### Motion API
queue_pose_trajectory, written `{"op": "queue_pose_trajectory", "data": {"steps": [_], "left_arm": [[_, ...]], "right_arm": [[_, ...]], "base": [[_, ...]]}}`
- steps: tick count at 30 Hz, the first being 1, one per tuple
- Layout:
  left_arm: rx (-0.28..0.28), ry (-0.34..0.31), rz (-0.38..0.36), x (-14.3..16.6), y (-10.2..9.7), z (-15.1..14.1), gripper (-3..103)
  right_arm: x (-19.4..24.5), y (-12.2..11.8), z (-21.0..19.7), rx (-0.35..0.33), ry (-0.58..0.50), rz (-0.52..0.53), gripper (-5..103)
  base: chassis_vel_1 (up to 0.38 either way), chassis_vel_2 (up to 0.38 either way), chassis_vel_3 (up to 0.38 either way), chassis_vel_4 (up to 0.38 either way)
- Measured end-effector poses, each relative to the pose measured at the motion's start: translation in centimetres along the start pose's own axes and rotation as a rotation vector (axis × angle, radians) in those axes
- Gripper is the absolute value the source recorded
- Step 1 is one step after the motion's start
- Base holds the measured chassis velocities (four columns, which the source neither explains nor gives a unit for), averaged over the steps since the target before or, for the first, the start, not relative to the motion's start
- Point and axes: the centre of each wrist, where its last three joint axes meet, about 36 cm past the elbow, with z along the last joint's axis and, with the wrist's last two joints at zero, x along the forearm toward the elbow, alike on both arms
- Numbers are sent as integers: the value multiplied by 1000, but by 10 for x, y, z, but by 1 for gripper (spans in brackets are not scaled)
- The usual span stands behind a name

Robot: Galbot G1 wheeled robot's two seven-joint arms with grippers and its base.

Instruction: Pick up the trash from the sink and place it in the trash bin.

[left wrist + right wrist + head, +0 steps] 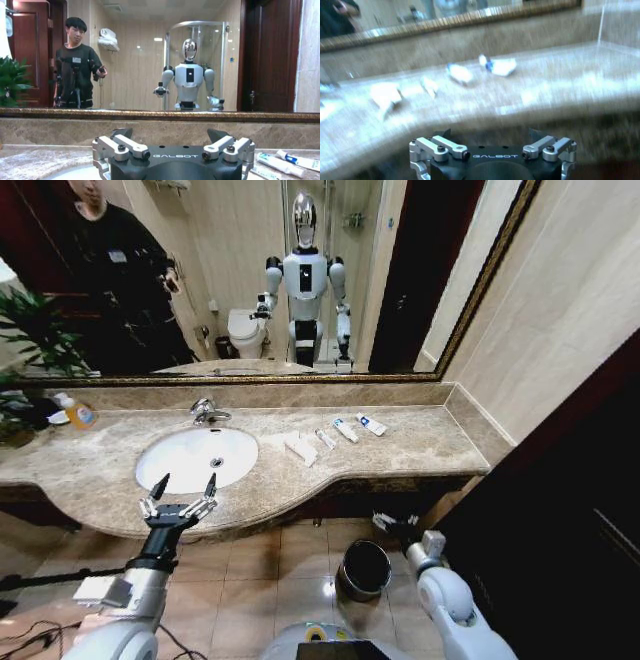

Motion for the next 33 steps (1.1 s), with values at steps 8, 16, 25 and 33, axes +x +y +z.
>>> {"op": "queue_pose_trajectory", "data": {"steps": [8,16,25,33], "left_arm": [[0,0,0,0,0,0,100],[0,0,0,0,0,0,100],[0,0,0,0,0,0,100],[0,0,0,0,0,0,100]], "right_arm": [[-18,8,-40,5,-64,-167,100],[-81,2,-39,23,-46,-288,100],[-152,18,-50,63,-22,-362,100],[-190,55,-54,94,21,-442,100]], "base": [[0,0,0,0],[0,0,0,0],[0,0,0,0],[0,0,0,0]]}}
